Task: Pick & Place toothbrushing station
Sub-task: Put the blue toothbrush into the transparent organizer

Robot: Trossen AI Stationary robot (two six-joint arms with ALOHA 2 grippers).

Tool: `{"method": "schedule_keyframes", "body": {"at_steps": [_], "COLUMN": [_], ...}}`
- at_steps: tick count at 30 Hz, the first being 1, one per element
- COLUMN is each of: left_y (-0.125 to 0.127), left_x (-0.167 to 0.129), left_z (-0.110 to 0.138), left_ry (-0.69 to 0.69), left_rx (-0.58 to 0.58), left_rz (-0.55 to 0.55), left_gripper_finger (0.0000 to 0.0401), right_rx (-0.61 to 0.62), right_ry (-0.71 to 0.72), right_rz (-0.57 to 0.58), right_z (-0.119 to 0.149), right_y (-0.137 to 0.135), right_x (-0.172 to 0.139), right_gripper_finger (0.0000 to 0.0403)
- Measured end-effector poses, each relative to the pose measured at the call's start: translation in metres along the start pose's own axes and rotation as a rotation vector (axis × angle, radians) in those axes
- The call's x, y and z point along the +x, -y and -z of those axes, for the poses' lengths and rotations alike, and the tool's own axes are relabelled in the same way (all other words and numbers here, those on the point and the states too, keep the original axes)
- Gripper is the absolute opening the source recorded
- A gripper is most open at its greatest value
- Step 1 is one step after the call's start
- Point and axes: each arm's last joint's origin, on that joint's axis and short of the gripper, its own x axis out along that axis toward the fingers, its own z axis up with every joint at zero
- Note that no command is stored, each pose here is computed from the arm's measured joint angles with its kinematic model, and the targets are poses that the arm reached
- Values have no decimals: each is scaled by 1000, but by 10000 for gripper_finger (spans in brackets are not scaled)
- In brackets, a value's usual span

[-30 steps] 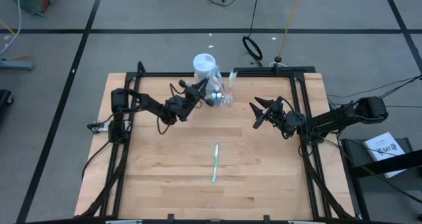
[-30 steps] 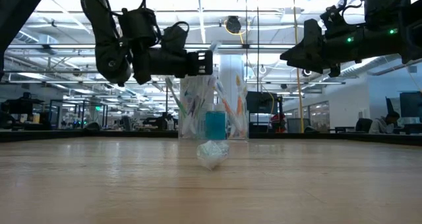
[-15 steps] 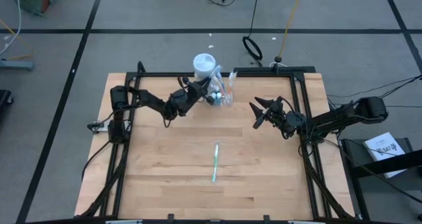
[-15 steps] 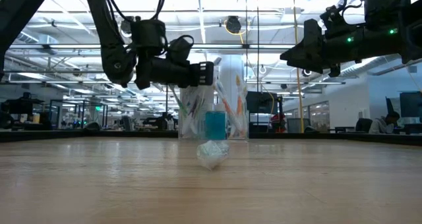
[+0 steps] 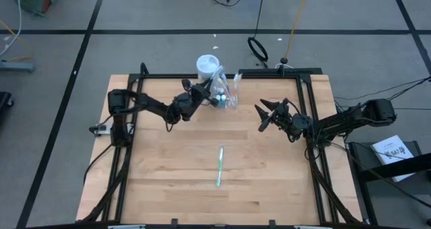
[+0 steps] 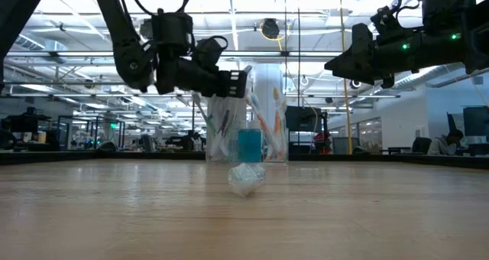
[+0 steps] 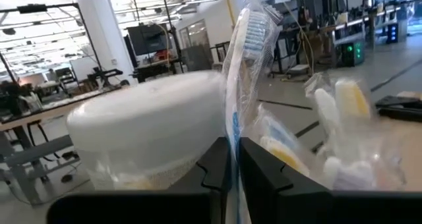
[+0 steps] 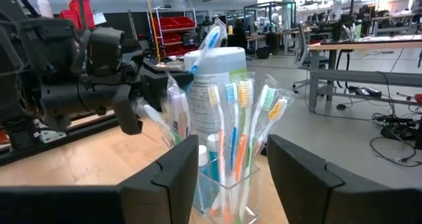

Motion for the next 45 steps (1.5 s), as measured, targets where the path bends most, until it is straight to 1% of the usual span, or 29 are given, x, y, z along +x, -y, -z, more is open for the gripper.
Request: {"method": "schedule_keyframes", "body": {"at_steps": [2,5,9,12,14,17,20,22,28,30,33,35,38,40,42,45], "left_y": [-1,-4,-7,-11,-13,-18,-18,-17,-17,-17,-18,-18,-18,-18,-16,-14], "left_x": [0,1,4,8,11,14,15,15,15,15,14,14,13,13,13,14], "left_z": [-4,-5,0,3,3,4,5,5,5,4,0,-4,-9,-5,2,10], "left_ry": [-2,-35,-70,-70,-67,-59,-62,-64,-63,-58,-23,12,53,20,-43,-58], "left_rx": [0,-18,-61,-107,-143,-163,-186,-190,-176,-179,-205,-248,-306,-317,-315,-322], "left_rz": [2,6,64,96,109,142,168,173,170,170,166,163,158,162,150,107], "left_gripper_finger": [36,55,94,115,121,123,113,98,25,11,22,33,33,20,9,13], "right_rx": [0,0,0,5,6,6,7,7,7,7,5,5,5,5,5,6], "right_ry": [0,0,0,0,0,0,0,0,0,0,0,0,1,0,0,0], "right_rz": [0,0,0,0,0,0,0,0,0,0,0,0,0,0,0,0], "right_z": [0,0,0,0,0,0,0,0,0,0,0,0,0,0,0,0], "right_y": [0,0,0,0,0,0,0,0,0,0,0,0,0,0,0,0], "right_x": [0,0,0,0,0,0,0,0,0,0,0,0,0,0,0,0], "right_gripper_finger": [171,171,171,171,171,171,171,171,171,171,171,171,171,171,171,171]}}
